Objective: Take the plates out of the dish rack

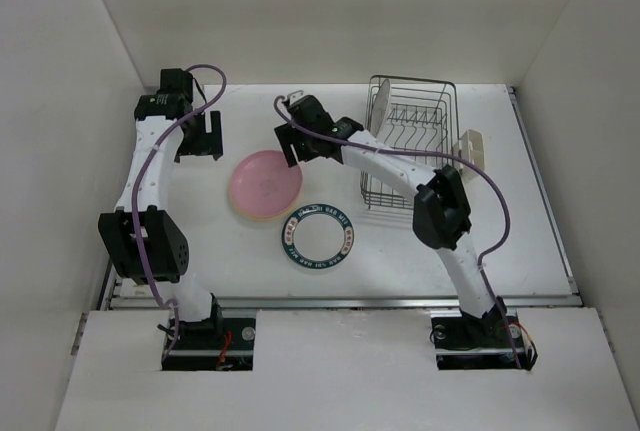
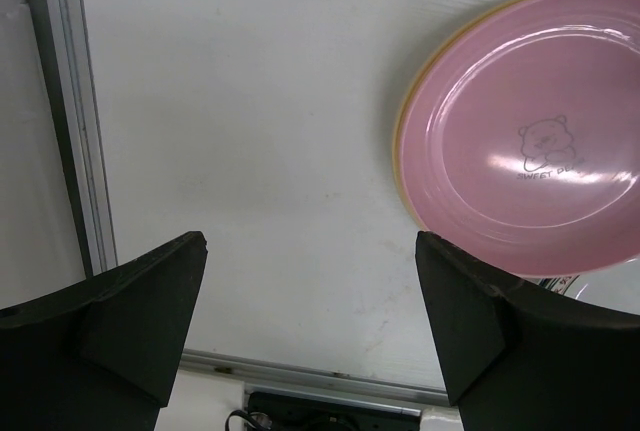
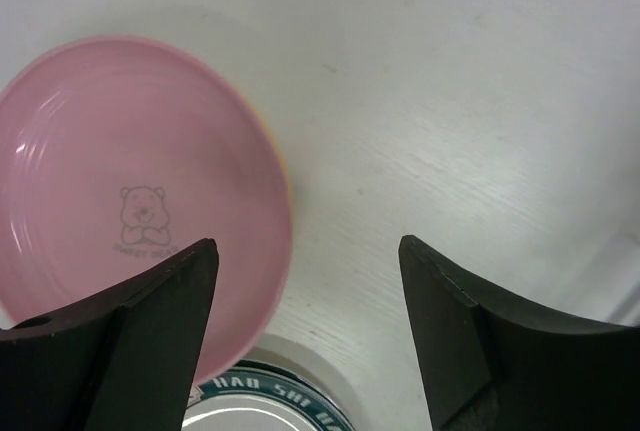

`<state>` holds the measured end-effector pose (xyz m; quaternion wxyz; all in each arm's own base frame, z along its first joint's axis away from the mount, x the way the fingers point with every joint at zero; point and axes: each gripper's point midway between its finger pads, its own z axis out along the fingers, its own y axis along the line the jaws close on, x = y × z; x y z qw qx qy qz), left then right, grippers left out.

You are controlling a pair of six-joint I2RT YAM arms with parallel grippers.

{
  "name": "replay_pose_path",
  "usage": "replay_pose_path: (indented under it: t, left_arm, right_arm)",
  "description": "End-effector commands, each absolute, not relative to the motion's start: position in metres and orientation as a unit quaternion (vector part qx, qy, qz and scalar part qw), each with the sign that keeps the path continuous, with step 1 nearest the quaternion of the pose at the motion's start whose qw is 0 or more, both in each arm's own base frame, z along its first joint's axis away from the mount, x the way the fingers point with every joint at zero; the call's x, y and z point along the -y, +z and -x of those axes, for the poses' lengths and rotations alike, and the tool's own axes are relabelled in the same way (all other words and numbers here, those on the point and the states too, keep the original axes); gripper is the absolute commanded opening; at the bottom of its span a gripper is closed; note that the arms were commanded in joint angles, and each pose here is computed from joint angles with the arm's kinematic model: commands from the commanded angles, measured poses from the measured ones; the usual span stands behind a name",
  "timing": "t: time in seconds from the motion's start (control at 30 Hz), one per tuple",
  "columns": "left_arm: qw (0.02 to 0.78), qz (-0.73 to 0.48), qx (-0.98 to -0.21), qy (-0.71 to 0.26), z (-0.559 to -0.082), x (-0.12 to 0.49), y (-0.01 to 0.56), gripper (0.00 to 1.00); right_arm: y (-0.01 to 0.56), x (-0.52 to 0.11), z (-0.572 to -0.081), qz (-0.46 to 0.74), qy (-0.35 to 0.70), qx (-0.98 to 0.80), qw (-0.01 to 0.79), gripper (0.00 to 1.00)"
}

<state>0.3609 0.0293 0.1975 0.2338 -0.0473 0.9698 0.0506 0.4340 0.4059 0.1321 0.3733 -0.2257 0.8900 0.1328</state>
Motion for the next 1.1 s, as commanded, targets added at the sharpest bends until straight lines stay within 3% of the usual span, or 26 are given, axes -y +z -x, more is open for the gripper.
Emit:
replay_pose_path:
  t: [0.0,0.03,0.2,0.33,0.53,0.7,0.93,1.07]
  left_arm:
    - [0.243,0.058,-0.966,0.057,-0.359,-0.034,0.204,0.84]
    - [0.243,0.058,-0.966,0.057,-0.359,-0.034,0.204,0.84]
    - [0.243,0.058,-0.966,0.057,-0.359,-0.034,0.204,0.84]
    - [0.23,0.057,-0.97,0.057,-0.356,-0.034,0.198,0.84]
    - [0.2,0.049,-0.976,0.069,-0.352,-0.038,0.181,0.84]
    - [0.178,0.044,-0.98,0.079,-0.342,-0.041,0.171,0.84]
    - [0.172,0.045,-0.981,0.083,-0.337,-0.042,0.168,0.84]
    - [0.172,0.045,-0.981,0.083,-0.337,-0.042,0.168,0.84]
  right_arm:
    - [0.26,-0.366,-0.448,0.164,0.066,-0.846,0.502,0.79]
    - [0.275,-0.354,-0.45,0.14,0.05,-0.841,0.519,0.83]
    - [0.336,-0.257,-0.469,-0.003,-0.053,-0.819,0.572,0.83]
    - [0.333,-0.204,-0.485,-0.075,-0.087,-0.82,0.561,0.83]
    - [0.279,-0.178,-0.52,-0.099,-0.026,-0.863,0.494,0.83]
    - [0.264,-0.194,-0.533,-0.087,0.057,-0.876,0.472,0.75]
    - [0.223,-0.185,-0.543,-0.095,0.033,-0.892,0.441,0.52]
    - [0.2,-0.175,-0.545,-0.1,0.008,-0.902,0.42,0.28]
